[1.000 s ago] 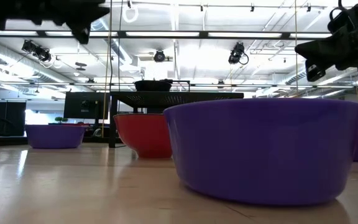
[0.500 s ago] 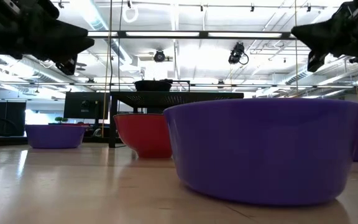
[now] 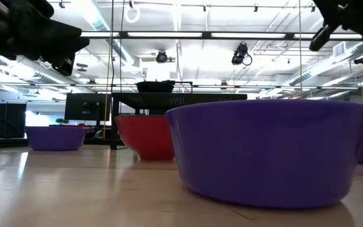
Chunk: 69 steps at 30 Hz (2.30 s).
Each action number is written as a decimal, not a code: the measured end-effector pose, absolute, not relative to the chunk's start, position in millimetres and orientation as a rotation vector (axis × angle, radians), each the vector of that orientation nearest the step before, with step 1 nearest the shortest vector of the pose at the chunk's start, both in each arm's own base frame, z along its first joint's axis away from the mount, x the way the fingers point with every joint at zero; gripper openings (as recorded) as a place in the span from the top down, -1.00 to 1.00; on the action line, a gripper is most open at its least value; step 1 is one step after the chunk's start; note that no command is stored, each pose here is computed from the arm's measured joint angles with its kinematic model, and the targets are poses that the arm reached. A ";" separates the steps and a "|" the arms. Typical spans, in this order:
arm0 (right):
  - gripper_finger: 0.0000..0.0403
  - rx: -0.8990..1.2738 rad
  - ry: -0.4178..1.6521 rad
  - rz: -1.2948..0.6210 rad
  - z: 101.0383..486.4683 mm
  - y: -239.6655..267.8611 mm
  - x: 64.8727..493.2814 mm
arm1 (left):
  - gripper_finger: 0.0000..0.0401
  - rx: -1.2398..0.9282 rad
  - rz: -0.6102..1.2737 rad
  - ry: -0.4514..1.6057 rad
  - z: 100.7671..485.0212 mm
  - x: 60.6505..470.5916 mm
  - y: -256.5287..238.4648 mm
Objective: Pick & Place Mini bowls
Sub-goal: Put the right blue bowl on the shelf
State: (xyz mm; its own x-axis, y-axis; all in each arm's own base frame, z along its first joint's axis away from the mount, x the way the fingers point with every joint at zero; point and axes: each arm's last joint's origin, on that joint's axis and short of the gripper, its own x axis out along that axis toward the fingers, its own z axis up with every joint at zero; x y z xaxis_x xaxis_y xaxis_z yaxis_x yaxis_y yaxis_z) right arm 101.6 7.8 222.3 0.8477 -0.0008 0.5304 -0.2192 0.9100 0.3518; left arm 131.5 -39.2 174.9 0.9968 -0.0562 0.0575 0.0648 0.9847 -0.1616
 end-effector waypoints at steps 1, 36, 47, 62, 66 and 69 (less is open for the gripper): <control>0.90 0.405 -0.547 0.118 222.1 10.7 104.8 | 0.43 -0.165 -0.060 -0.054 175.0 131.5 -39.4; 0.91 0.266 1.114 -0.039 290.6 115.9 175.6 | 0.43 -0.162 -0.053 -0.050 174.5 131.5 -39.2; 0.68 0.033 1.338 0.006 258.9 104.8 159.3 | 0.43 -0.158 -0.053 -0.050 174.5 131.5 -39.2; 0.31 -0.087 1.312 0.222 198.5 102.9 159.8 | 0.43 -0.154 -0.035 -0.051 174.5 131.5 -38.7; 0.35 -0.105 1.331 0.195 188.0 99.6 155.7 | 0.43 -0.154 -0.035 -0.052 174.6 131.5 -38.7; 0.41 -0.131 1.333 0.182 183.2 97.7 153.9 | 0.43 -0.158 -0.035 -0.052 174.6 131.5 -38.7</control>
